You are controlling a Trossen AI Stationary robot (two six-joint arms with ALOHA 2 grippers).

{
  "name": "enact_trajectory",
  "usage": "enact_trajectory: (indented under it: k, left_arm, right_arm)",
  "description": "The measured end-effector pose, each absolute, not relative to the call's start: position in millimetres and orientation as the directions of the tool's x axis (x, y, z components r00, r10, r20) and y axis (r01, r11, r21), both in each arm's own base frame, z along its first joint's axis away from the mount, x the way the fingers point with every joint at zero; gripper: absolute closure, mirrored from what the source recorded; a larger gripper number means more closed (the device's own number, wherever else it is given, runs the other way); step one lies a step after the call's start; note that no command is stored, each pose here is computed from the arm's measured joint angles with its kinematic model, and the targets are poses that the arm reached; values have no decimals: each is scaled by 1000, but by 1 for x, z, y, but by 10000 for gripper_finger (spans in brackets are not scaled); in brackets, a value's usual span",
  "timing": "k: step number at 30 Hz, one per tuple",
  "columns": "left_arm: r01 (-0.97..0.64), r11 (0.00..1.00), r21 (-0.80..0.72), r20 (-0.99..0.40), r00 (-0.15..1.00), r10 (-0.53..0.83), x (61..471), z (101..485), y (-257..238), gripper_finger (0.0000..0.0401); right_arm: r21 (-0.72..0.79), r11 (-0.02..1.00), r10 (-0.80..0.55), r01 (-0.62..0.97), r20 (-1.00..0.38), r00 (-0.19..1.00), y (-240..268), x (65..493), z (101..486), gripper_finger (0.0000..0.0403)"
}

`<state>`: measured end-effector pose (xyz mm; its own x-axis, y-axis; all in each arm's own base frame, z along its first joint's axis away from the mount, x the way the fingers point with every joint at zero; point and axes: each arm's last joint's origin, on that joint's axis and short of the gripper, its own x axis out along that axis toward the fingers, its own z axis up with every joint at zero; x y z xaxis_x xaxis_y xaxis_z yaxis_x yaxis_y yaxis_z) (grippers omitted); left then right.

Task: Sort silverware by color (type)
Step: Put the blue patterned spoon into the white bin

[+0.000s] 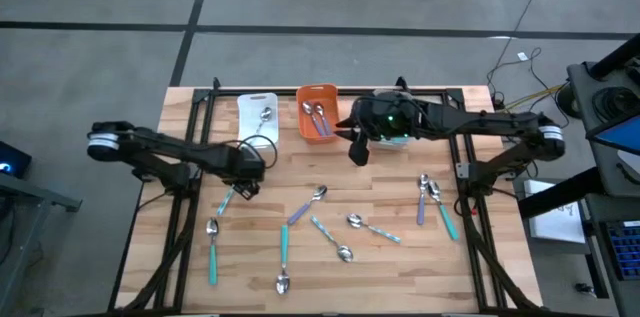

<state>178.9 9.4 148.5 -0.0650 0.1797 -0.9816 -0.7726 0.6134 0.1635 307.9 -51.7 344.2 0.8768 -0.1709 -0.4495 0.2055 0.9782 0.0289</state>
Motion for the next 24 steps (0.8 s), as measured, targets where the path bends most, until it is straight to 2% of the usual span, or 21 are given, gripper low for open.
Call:
enact_trajectory:
  k: [8, 22, 24]
  left_arm:
    - [-766, 614, 193, -979, -104, 178, 183, 138, 10, 269]
    - [-783, 601, 163, -984, -87, 153, 189, 133, 9, 388]
    - [-789, 593, 161, -984, -85, 154, 189, 133, 9, 395]
  right_arm:
    - [29, 978, -172, 205, -440, 882, -51, 302, 343, 312]
    - [5, 981, -171, 194, -453, 875, -51, 306, 339, 312]
    - [1, 982, -170, 191, -453, 875, -51, 306, 339, 312]
